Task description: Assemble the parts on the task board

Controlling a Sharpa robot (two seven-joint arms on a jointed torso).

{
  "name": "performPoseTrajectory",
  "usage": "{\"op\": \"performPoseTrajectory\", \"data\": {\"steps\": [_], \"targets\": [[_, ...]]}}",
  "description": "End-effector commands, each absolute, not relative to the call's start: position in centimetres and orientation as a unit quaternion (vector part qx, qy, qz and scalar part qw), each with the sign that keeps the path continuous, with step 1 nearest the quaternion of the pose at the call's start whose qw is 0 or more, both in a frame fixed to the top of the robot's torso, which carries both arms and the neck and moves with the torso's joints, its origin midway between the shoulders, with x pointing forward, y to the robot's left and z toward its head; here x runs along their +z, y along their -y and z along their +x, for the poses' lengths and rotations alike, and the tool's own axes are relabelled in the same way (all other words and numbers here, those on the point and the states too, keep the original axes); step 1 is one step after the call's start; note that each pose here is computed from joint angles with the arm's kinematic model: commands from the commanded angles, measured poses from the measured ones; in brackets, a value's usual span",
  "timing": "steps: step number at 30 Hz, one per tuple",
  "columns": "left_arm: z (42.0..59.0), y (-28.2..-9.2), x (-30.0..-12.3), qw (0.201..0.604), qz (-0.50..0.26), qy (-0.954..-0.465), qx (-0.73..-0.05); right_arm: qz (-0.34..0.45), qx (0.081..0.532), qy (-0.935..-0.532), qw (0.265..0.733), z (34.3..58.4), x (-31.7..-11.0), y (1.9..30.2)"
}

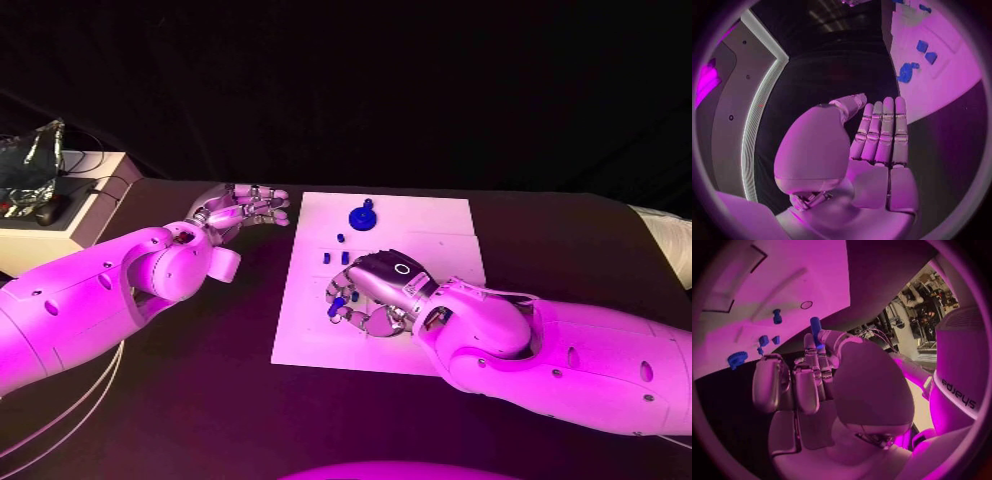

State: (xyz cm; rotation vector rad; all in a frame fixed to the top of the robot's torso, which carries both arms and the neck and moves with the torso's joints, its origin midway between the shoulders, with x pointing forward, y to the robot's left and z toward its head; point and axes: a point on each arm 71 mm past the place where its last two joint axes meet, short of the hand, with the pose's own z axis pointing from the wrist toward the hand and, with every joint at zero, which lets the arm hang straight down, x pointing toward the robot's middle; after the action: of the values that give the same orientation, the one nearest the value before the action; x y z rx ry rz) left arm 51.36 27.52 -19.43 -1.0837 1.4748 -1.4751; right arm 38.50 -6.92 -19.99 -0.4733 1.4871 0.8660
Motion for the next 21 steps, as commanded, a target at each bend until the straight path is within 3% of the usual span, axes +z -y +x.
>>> {"op": "performPoseTrajectory", "data": {"steps": [1, 21], "targets": [[51.3, -27.2, -19.3, 0.378, -0.421, -0.578, -0.588, -0.242, 0.371, -0.636, 0.632, 38.3, -20.4, 6.5], [51.3, -27.3, -19.3, 0.378, -0.421, -0.579, -0.587, -0.261, 0.359, -0.643, 0.624, 38.5, -21.8, 6.0]]}}
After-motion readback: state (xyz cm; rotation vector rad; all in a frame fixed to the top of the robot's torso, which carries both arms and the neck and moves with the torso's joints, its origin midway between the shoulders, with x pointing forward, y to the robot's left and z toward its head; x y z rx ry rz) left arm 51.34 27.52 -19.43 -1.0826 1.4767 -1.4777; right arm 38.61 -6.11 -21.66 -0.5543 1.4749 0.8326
